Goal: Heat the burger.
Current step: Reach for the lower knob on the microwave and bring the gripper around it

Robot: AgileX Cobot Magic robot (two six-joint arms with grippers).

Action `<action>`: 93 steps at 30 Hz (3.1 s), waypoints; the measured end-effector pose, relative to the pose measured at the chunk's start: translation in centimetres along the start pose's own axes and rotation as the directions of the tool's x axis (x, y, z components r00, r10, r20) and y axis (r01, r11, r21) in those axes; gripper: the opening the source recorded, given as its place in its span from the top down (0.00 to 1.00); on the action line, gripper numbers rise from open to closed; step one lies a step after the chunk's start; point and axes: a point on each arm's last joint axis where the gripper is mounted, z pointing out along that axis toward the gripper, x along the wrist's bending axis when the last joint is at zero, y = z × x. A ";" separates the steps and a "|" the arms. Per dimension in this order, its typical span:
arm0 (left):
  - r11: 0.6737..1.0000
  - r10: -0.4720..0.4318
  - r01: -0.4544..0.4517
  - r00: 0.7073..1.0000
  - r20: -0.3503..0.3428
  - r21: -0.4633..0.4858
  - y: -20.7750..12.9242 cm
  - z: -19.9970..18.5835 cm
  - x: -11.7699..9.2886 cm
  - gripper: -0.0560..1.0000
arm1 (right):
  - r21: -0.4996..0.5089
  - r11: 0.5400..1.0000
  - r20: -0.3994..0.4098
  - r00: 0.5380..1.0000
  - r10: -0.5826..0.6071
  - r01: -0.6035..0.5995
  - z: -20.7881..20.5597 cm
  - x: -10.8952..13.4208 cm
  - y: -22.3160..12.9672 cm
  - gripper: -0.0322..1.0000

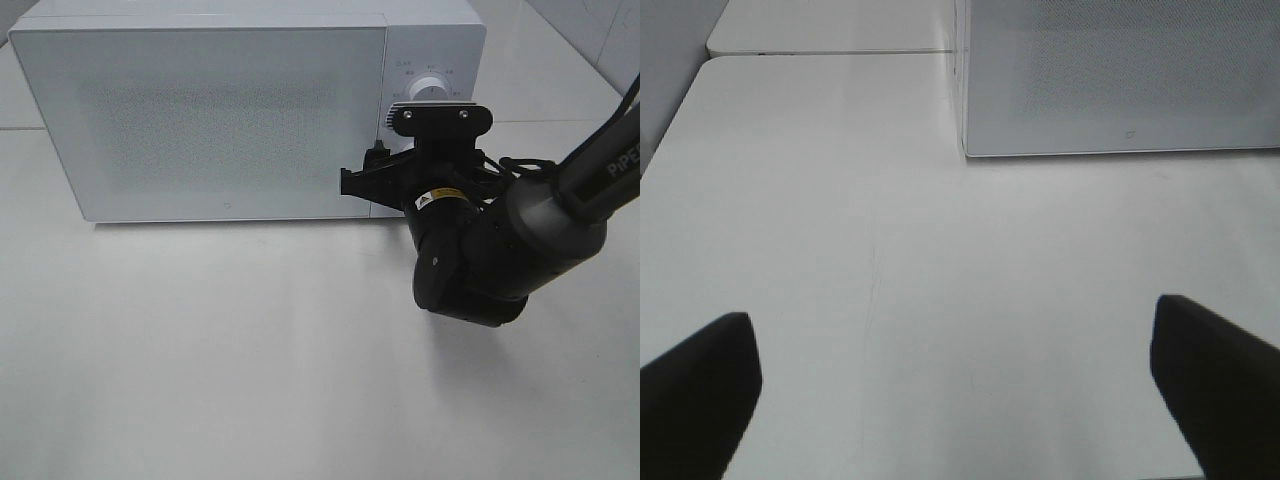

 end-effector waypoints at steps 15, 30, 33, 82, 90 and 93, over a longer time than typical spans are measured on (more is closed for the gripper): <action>1.000 0.000 0.000 1.000 0.000 0.000 0.0 0.0 0.0 0.02 | 0.011 1.000 0.031 0.999 0.007 -0.008 0.1 -0.2 -0.4 0.55; 1.000 0.000 0.000 1.000 0.000 0.000 0.0 0.0 0.0 0.02 | 0.009 1.000 0.030 1.000 0.008 -0.008 0.1 -0.2 -0.4 0.55; 1.000 0.000 0.000 1.000 0.000 0.000 0.0 0.0 0.0 0.02 | 0.007 1.000 0.024 0.999 0.024 -0.024 0.1 -0.2 -0.4 0.55; 1.000 0.000 0.000 1.000 0.000 0.000 0.0 0.0 0.0 0.02 | 0.082 -0.093 -0.002 -0.094 0.996 -0.992 0.0 -0.3 -1.0 0.54; 1.000 0.000 0.000 1.000 0.000 0.000 0.0 0.0 0.0 0.02 | 0.084 -0.108 -0.001 -0.109 0.994 -0.991 0.0 -0.3 -1.0 0.54; 1.000 0.000 0.000 1.000 0.000 0.000 0.0 0.0 0.0 0.02 | 0.084 -0.112 -0.001 -0.113 0.994 -0.990 0.0 -0.3 -1.0 0.54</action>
